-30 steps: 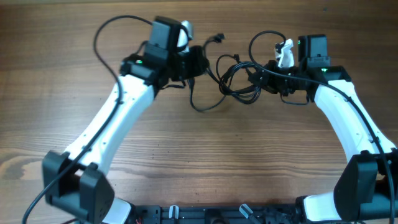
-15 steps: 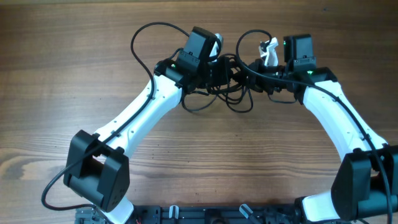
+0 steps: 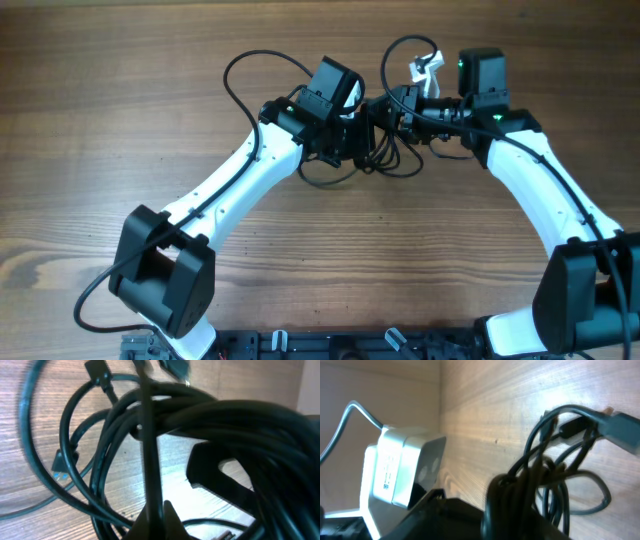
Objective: Untangle cables
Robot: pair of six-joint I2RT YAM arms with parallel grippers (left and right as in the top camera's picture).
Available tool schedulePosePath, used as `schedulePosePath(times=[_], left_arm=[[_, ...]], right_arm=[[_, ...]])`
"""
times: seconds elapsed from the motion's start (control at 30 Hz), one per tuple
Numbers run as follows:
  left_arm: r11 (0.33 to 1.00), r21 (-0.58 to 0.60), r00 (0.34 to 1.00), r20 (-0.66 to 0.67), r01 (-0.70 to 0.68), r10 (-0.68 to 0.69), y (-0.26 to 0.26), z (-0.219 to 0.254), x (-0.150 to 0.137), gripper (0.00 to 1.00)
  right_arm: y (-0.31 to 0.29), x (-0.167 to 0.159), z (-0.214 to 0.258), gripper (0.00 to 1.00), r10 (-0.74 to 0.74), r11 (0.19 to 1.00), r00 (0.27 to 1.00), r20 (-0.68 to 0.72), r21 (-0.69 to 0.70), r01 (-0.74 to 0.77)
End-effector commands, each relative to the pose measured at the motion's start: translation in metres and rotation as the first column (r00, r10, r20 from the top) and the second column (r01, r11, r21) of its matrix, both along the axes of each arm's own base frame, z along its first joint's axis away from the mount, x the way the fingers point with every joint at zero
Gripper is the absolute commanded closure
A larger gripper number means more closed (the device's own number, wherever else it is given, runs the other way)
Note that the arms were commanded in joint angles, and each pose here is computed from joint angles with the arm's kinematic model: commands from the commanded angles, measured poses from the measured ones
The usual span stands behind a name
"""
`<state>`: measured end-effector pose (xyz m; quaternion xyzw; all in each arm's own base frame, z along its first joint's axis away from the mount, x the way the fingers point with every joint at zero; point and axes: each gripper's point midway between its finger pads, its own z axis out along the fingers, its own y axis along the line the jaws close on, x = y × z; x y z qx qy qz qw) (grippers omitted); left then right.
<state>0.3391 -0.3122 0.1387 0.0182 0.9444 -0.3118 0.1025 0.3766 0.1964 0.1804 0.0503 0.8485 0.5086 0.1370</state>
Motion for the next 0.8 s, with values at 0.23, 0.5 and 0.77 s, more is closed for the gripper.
schedulePosePath(times=[0.23, 0.5, 0.77], left_arm=[[0.993, -0.111, 0.998, -0.046, 0.039, -0.045, -0.018, 0.006, -0.007, 0.96], [0.993, -0.114, 0.998, -0.066, -0.029, 0.022, -0.002, 0.006, 0.008, 0.96], [0.996, -0.073, 0.997, -0.054, -0.055, 0.051, 0.004, 0.0, 0.012, 0.96]], right_arm=[[-0.031, 0.006, -0.019, 0.0, -0.044, 0.981, 0.998, 0.048, -0.186, 0.052], [-0.093, -0.002, -0.042, 0.0, -0.119, 0.918, 0.993, -0.017, -0.383, 0.103], [-0.108, -0.036, -0.076, 0.1, -0.041, 0.857, 0.995, -0.091, -0.515, -0.012]])
